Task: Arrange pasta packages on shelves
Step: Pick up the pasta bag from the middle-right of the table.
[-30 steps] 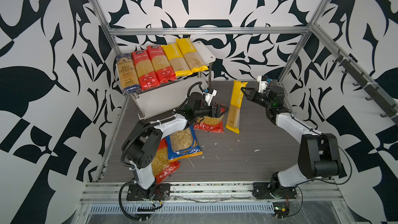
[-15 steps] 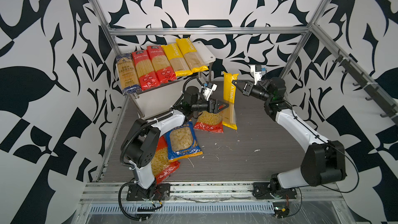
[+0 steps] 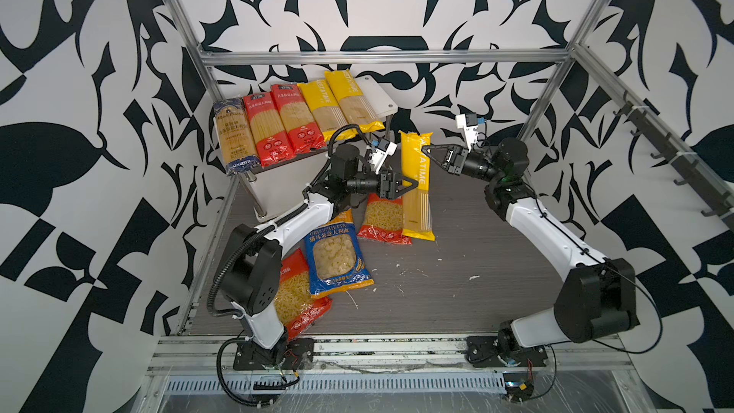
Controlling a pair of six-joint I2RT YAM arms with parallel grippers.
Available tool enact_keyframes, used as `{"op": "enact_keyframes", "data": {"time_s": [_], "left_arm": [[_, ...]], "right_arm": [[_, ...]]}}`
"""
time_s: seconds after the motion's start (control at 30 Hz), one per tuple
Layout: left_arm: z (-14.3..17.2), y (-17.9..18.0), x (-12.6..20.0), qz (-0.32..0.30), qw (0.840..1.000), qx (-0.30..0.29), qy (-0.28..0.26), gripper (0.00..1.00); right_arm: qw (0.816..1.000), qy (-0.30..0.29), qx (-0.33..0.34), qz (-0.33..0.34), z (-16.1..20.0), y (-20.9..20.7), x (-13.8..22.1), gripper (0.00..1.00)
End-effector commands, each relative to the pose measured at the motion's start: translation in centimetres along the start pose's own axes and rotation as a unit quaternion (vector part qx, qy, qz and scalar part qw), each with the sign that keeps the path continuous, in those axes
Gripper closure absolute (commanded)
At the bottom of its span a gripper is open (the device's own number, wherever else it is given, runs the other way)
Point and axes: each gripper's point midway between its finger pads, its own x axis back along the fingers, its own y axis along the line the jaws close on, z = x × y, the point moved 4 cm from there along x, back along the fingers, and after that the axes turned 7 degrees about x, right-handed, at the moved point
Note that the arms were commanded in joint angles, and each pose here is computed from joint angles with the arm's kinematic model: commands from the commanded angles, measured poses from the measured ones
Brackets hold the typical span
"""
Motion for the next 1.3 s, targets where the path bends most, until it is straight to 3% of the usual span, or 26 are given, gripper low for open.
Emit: {"op": "enact_keyframes", "data": {"time_s": [0.0,0.17,0.27,0.47,0.73,0.93,1.1,1.27], "left_arm": [[-0.7,-2.7,-0.5,0.048,0.999,-0.014,0.003,0.33],[-0.9,-3.5,-0.2,0.062,0.998,-0.012,-0.002,0.58],[-1.3,-4.0,-0.1,0.065,0.998,-0.013,-0.004,0.72],[-2.2,-4.5,0.1,0.056,0.998,-0.014,-0.019,0.81],[-6.3,-5.9,2.0,0.018,0.995,-0.006,-0.098,0.91],[-9.4,-7.3,3.4,-0.018,0.988,-0.002,-0.156,0.91],[-11.8,-9.2,4.5,-0.034,0.979,-0.005,-0.2,0.91],[-13.0,-10.1,5.0,-0.033,0.975,0.007,-0.221,0.9]], "right_arm": [[0.992,-0.047,0.088,-0.082,-4.4,6.1,0.1,1.0],[0.994,-0.033,0.069,-0.083,-4.2,5.4,-0.3,1.0],[0.996,-0.024,0.05,-0.072,-4.0,4.7,-0.4,0.84],[0.999,0.004,0.028,-0.036,-2.8,3.7,0.0,0.61],[0.996,-0.023,-0.052,0.075,0.5,-1.0,5.1,0.4],[0.989,0.001,-0.078,0.124,4.5,-0.6,6.5,0.23],[0.984,0.038,-0.079,0.156,7.4,0.2,6.4,0.2],[0.986,0.036,-0.071,0.143,8.2,0.6,4.4,0.2]]}}
